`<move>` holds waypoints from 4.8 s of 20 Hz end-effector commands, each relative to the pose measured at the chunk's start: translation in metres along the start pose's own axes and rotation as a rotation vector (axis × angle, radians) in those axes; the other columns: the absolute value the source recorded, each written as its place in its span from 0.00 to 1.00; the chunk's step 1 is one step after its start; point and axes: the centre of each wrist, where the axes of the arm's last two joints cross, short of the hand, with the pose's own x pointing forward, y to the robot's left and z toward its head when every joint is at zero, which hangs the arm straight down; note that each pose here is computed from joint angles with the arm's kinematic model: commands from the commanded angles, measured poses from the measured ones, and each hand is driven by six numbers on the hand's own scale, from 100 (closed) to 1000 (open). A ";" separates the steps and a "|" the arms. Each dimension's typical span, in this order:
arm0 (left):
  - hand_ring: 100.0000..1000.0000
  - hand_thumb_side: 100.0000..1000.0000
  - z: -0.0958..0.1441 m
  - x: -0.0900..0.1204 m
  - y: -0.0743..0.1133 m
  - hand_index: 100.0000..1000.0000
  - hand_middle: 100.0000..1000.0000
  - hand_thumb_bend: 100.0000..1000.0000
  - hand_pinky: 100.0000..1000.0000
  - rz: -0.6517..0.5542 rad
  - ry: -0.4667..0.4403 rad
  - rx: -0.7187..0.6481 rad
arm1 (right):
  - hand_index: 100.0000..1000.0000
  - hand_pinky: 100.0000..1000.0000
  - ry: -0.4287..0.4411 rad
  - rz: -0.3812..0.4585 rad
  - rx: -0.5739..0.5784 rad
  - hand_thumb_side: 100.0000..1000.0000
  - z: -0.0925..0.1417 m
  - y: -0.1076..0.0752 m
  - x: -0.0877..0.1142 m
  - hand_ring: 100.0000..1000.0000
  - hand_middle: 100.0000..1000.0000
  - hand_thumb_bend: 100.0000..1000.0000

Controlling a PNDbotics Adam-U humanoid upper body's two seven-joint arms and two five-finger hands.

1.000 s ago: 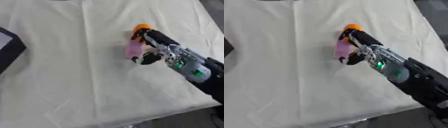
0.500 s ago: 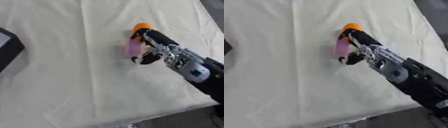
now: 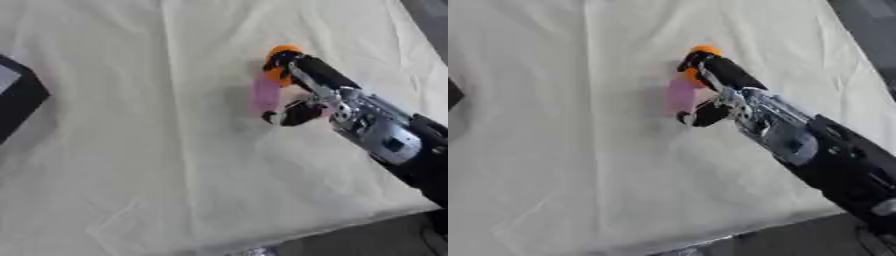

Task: Pick up the objects with one hand, pass them to the other hand, and then place them into the box on the other side of the table.

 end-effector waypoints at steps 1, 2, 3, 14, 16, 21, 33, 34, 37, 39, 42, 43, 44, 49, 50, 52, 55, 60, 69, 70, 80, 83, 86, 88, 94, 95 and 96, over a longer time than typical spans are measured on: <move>0.64 0.83 -0.004 0.006 0.000 0.68 0.70 0.03 0.92 -0.012 -0.029 -0.012 | 0.81 0.64 -0.002 0.011 -0.026 0.00 0.000 -0.008 0.000 0.74 0.88 0.48; 0.64 0.83 -0.004 0.006 0.000 0.68 0.70 0.03 0.92 -0.011 -0.029 -0.012 | 0.80 0.64 0.001 0.010 -0.024 0.00 0.000 -0.008 0.000 0.74 0.88 0.48; 0.64 0.83 -0.004 0.006 0.000 0.68 0.70 0.03 0.92 -0.011 -0.028 -0.012 | 0.79 0.63 0.004 0.010 -0.021 0.00 0.000 -0.008 0.000 0.74 0.88 0.48; 0.64 0.83 -0.003 0.005 0.000 0.68 0.70 0.03 0.92 -0.009 -0.025 -0.012 | 0.77 0.62 0.039 0.001 -0.009 0.01 -0.001 -0.008 0.002 0.73 0.86 0.40; 0.64 0.83 -0.003 0.005 0.000 0.68 0.70 0.03 0.92 -0.008 -0.025 -0.012 | 0.77 0.62 0.044 -0.002 -0.007 0.01 -0.001 -0.008 0.002 0.73 0.86 0.39; 0.64 0.83 -0.003 0.005 -0.001 0.68 0.70 0.03 0.93 -0.006 -0.026 -0.012 | 0.77 0.62 0.052 -0.006 -0.012 0.01 -0.001 -0.009 0.002 0.72 0.86 0.38; 0.64 0.83 -0.003 0.005 -0.001 0.68 0.70 0.03 0.93 -0.008 -0.029 -0.014 | 0.77 0.62 0.074 0.002 -0.003 0.02 -0.001 -0.008 0.002 0.72 0.86 0.41; 0.64 0.83 -0.003 0.005 -0.001 0.68 0.70 0.03 0.93 -0.008 -0.030 -0.013 | 0.77 0.62 0.076 0.004 -0.001 0.02 -0.001 -0.008 0.002 0.72 0.83 0.41; 0.64 0.83 -0.003 0.006 -0.001 0.68 0.70 0.03 0.93 -0.007 -0.031 -0.014 | 0.76 0.62 0.084 0.008 0.005 0.02 -0.001 -0.007 0.002 0.72 0.77 0.41; 0.64 0.83 -0.003 0.005 -0.001 0.68 0.70 0.03 0.93 -0.007 -0.030 -0.015 | 0.76 0.62 0.087 0.010 0.008 0.01 0.000 -0.006 0.002 0.72 0.74 0.40; 0.64 0.83 -0.003 0.005 -0.001 0.68 0.70 0.03 0.93 -0.007 -0.030 -0.015 | 0.74 0.61 0.089 0.012 0.009 0.00 0.000 -0.006 0.002 0.71 0.69 0.37; 0.64 0.83 -0.003 0.006 -0.001 0.68 0.70 0.03 0.93 -0.006 -0.031 -0.016 | 0.74 0.61 0.090 0.012 0.008 0.01 0.000 -0.006 0.002 0.71 0.69 0.37; 0.64 0.83 -0.003 0.006 -0.001 0.68 0.70 0.03 0.93 -0.006 -0.031 -0.016 | 0.74 0.61 0.090 0.011 0.007 0.00 0.000 -0.006 0.002 0.71 0.68 0.34; 0.64 0.83 -0.002 0.005 -0.002 0.68 0.70 0.03 0.93 -0.004 -0.029 -0.017 | 0.70 0.59 0.094 -0.007 -0.003 0.00 -0.001 -0.006 0.002 0.70 0.63 0.26; 0.64 0.83 -0.002 0.005 -0.002 0.68 0.70 0.03 0.93 -0.004 -0.029 -0.016 | 0.69 0.59 0.094 -0.012 -0.007 0.00 -0.001 -0.006 0.002 0.69 0.62 0.24; 0.64 0.83 -0.002 0.005 -0.002 0.68 0.70 0.03 0.93 -0.003 -0.028 -0.016 | 0.67 0.58 0.094 -0.026 -0.018 0.00 -0.001 -0.007 0.003 0.68 0.59 0.22; 0.64 0.83 -0.002 0.005 -0.002 0.68 0.70 0.03 0.93 -0.002 -0.027 -0.015 | 0.63 0.57 0.089 -0.046 -0.032 0.00 -0.001 -0.006 0.003 0.65 0.54 0.18; 0.64 0.83 -0.002 0.006 -0.001 0.68 0.70 0.03 0.93 -0.003 -0.033 -0.013 | 0.59 0.55 0.083 -0.079 -0.050 0.00 0.000 -0.004 0.002 0.62 0.49 0.08; 0.64 0.82 -0.003 0.008 0.001 0.69 0.70 0.03 0.93 -0.011 -0.045 -0.020 | 0.55 0.52 0.024 -0.208 -0.051 0.00 0.002 -0.001 -0.001 0.58 0.45 0.00; 0.64 0.82 -0.003 0.009 0.001 0.69 0.70 0.03 0.93 -0.012 -0.048 -0.022 | 0.55 0.52 0.017 -0.222 -0.053 0.00 0.002 0.000 -0.001 0.58 0.45 0.00; 0.64 0.80 -0.008 0.018 -0.004 0.69 0.70 0.02 0.93 -0.014 -0.082 -0.071 | 0.55 0.51 -0.082 -0.336 -0.104 0.00 0.002 0.004 0.000 0.58 0.45 0.00; 0.64 0.79 -0.011 0.024 -0.007 0.69 0.70 0.02 0.93 -0.016 -0.103 -0.101 | 0.55 0.51 -0.110 -0.358 -0.143 0.00 0.002 0.004 0.001 0.58 0.45 0.00; 0.64 0.79 -0.014 0.034 -0.013 0.69 0.70 0.01 0.93 -0.010 -0.138 -0.148 | 0.55 0.52 -0.121 -0.385 -0.195 0.00 0.002 0.004 0.001 0.58 0.45 0.00; 0.64 0.77 -0.016 0.043 -0.020 0.69 0.70 0.01 0.92 -0.003 -0.167 -0.196 | 0.55 0.53 -0.124 -0.409 -0.219 0.00 0.002 0.005 0.001 0.58 0.45 0.00; 0.65 0.73 -0.022 0.072 -0.038 0.70 0.70 0.00 0.92 0.012 -0.259 -0.328 | 0.56 0.59 -0.124 -0.478 -0.268 0.00 0.003 0.008 0.001 0.60 0.45 0.00; 0.65 0.72 -0.024 0.076 -0.041 0.70 0.70 0.00 0.92 0.011 -0.271 -0.346 | 0.56 0.60 -0.121 -0.487 -0.273 0.00 0.003 0.009 0.001 0.60 0.46 0.00; 0.65 0.71 -0.026 0.080 -0.043 0.70 0.70 0.00 0.92 0.006 -0.285 -0.368 | 0.56 0.60 -0.122 -0.495 -0.279 0.00 0.004 0.010 0.001 0.60 0.46 0.00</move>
